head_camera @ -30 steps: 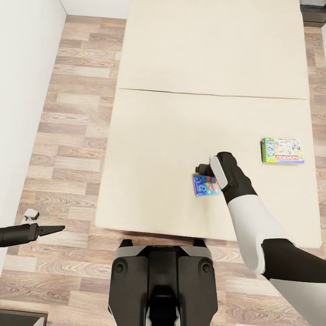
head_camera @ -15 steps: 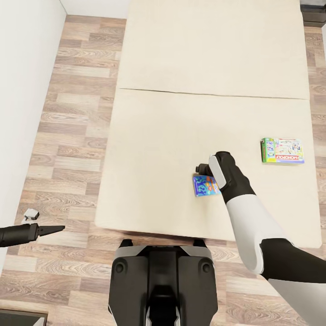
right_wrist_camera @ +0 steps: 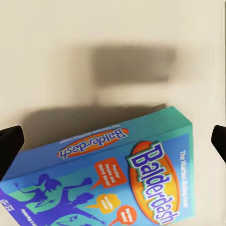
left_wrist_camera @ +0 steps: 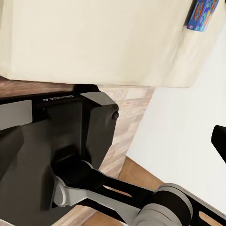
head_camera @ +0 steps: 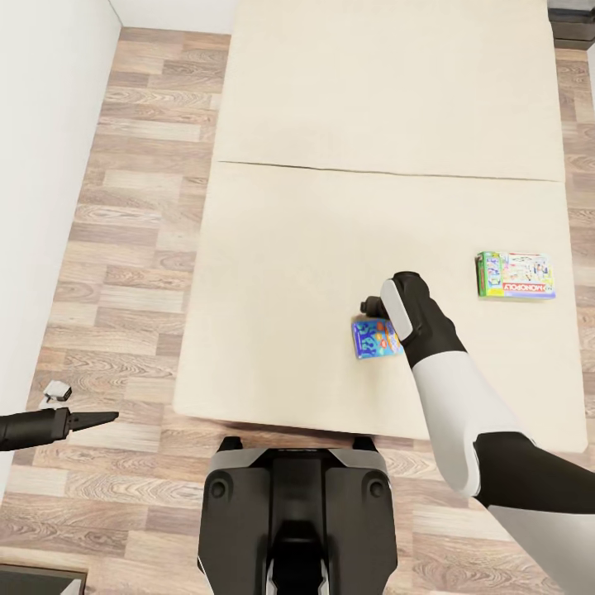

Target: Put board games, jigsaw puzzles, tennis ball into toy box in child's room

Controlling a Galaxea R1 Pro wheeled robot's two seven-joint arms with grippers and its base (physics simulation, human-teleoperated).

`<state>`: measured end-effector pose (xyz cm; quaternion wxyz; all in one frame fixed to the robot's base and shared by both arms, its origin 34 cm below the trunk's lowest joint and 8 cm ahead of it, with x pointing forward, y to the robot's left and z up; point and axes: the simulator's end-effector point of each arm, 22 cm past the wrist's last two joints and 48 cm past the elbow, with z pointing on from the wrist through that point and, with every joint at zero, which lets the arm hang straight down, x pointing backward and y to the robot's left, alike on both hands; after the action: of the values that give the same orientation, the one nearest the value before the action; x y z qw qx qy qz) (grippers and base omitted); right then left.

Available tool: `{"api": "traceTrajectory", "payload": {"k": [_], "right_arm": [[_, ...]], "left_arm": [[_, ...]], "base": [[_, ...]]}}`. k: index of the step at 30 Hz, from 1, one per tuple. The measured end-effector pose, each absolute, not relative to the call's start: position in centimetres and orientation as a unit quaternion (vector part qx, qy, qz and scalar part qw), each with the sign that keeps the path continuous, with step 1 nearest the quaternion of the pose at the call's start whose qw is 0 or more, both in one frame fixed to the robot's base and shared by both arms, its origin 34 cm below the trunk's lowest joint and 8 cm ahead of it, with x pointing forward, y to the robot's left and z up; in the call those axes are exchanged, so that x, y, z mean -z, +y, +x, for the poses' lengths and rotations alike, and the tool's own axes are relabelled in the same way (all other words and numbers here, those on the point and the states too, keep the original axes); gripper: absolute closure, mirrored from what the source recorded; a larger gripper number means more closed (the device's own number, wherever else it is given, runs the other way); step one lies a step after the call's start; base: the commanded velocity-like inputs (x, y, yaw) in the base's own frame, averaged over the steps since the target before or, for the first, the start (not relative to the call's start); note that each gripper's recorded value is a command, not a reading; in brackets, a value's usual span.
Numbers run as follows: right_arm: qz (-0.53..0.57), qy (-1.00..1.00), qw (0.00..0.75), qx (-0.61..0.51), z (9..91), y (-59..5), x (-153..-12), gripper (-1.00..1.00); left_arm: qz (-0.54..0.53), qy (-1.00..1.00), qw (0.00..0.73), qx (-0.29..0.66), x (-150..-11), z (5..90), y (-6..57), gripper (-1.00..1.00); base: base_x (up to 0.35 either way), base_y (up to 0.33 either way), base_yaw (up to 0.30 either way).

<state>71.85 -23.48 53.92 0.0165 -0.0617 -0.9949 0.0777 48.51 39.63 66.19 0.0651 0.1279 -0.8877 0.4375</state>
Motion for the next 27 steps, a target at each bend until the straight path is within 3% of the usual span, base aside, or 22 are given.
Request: {"api": "traceTrajectory", "payload": {"k": [27], "right_arm": [[-0.061, -0.995, 0.014, -0.08, 72.01, -23.47, -54.01, -1.0]], "left_arm": [[0.128, -0.888, 0.065, -0.438, -66.19, 48.51, 39.63, -1.0]], "base": [[0.0, 0.0, 0.0]]}}
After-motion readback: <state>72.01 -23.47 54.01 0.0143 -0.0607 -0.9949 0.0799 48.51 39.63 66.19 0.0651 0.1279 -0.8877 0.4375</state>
